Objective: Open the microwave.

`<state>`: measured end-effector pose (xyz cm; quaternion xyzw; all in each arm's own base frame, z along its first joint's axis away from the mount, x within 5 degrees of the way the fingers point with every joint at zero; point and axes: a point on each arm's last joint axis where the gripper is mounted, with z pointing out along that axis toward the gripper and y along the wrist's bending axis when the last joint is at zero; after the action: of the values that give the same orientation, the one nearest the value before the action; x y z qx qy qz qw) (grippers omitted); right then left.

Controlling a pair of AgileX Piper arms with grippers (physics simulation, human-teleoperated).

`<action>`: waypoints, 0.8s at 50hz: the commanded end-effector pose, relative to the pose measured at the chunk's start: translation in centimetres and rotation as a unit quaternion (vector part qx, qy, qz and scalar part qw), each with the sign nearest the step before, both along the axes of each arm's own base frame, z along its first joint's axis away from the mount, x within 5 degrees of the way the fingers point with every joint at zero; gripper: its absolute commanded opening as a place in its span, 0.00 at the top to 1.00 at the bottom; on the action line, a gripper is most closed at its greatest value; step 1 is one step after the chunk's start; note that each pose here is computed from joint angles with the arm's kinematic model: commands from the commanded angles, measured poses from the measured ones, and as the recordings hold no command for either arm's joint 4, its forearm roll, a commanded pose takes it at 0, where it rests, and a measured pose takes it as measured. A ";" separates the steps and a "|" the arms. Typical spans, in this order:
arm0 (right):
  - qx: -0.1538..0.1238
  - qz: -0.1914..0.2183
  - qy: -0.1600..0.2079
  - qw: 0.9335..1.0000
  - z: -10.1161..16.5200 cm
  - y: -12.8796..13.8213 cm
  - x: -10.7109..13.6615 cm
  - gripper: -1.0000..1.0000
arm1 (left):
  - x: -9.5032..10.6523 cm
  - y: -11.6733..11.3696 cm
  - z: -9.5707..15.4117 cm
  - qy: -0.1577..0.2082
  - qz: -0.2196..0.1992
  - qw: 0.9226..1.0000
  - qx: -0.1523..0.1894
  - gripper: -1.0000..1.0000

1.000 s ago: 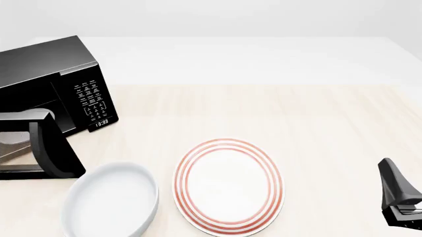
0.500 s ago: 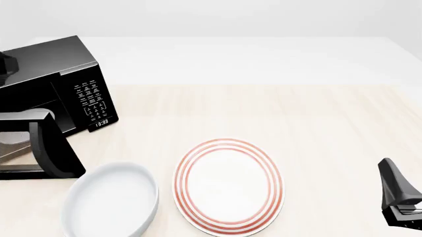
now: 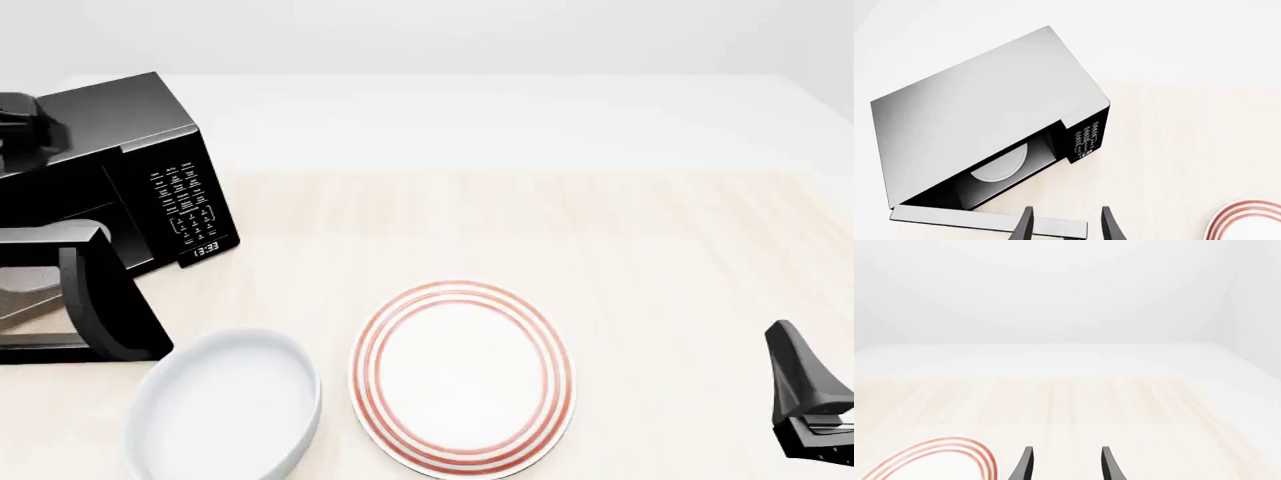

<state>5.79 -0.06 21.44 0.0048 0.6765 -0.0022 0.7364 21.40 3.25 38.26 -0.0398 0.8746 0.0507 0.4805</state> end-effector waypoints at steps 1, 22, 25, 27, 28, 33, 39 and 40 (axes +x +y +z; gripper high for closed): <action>0.000 0.000 0.000 1.000 0.0 0.0 0.0 0.00 | 1.9 -0.1 -0.9 0.025 -0.005 1.000 -0.009 0.00; 0.000 0.000 0.000 1.000 0.0 0.0 0.0 0.00 | 5.6 0.2 -1.4 0.054 -0.007 0.998 -0.014 0.00; 0.000 0.000 0.000 1.000 0.0 0.0 0.0 0.00 | 6.0 0.4 -1.5 0.057 -0.005 0.998 -0.014 0.00; 0.000 0.000 0.000 1.000 0.0 0.0 0.0 0.00 | 6.2 0.4 -1.6 0.061 -0.005 0.998 -0.014 0.00; 0.000 0.000 0.000 1.000 0.0 0.0 0.0 0.00 | 6.2 0.6 -1.6 0.062 -0.004 0.998 -0.013 0.00; 0.000 0.000 0.000 1.000 0.0 0.0 0.0 0.00 | 6.5 1.2 -2.1 0.073 0.003 0.997 -0.011 0.00; 0.000 0.000 0.000 1.000 0.0 0.0 0.0 0.00 | 6.7 1.7 -2.9 0.085 0.010 0.996 -0.012 0.00; 0.000 0.000 0.000 1.000 0.0 0.0 0.0 0.00 | 6.8 1.8 -3.0 0.087 0.011 0.996 -0.012 0.00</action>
<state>5.79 -0.06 21.44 0.0048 0.6765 -0.0022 0.7364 27.53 4.28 36.17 -0.0436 0.9064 0.0446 0.4178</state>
